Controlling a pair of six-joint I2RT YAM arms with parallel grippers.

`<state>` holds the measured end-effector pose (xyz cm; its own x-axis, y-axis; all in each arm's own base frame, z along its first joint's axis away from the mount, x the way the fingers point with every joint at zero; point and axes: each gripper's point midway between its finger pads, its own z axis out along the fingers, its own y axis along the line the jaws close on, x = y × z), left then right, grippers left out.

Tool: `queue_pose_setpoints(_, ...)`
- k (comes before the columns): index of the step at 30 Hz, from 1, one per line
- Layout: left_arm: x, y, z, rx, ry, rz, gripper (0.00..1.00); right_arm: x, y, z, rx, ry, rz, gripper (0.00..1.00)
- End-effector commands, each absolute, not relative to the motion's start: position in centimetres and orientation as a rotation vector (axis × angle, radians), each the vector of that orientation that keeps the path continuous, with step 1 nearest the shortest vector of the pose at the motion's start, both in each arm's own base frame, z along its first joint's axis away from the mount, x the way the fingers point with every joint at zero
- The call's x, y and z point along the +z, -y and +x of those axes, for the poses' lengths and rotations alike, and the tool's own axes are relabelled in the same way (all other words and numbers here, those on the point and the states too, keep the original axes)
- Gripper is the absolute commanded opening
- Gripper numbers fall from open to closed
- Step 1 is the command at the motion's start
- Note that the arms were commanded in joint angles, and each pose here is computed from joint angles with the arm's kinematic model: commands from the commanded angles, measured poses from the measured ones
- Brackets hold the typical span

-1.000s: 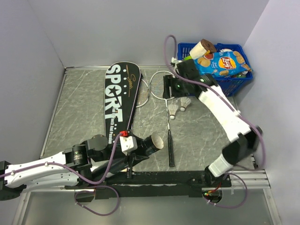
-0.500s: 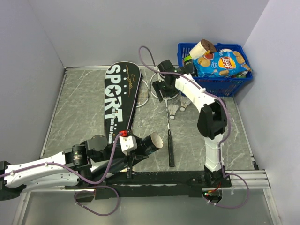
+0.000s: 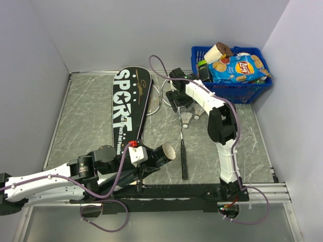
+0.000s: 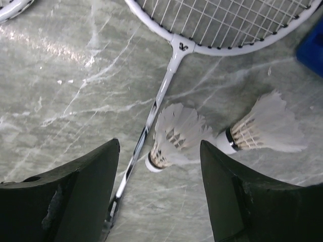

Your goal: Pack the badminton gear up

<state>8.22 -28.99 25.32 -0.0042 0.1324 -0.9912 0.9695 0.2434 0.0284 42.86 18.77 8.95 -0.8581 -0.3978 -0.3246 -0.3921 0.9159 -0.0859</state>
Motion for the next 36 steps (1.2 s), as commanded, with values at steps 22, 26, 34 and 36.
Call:
queue_pose_setpoints(22,27.7,29.3,7.8,-0.978,-1.364,1.102,0.46,6.9,-17.1,41.7,-0.085,-2.844,-0.586,0.23)
queue_pose_setpoints(26,27.7,29.4,7.7,-0.979,-1.365,1.107,0.46,7.7,-16.9,41.5,-0.076,-2.841,-0.567,0.0)
queue_pose_setpoints(34,27.6,29.3,7.8,-0.971,-1.37,1.101,0.46,13.6,-17.6,41.2,0.001,-2.744,-0.484,0.0)
queue_pose_setpoints(36,27.6,29.3,7.9,-0.97,-1.37,1.098,0.46,15.3,-18.0,40.8,0.034,-2.715,-0.471,0.0)
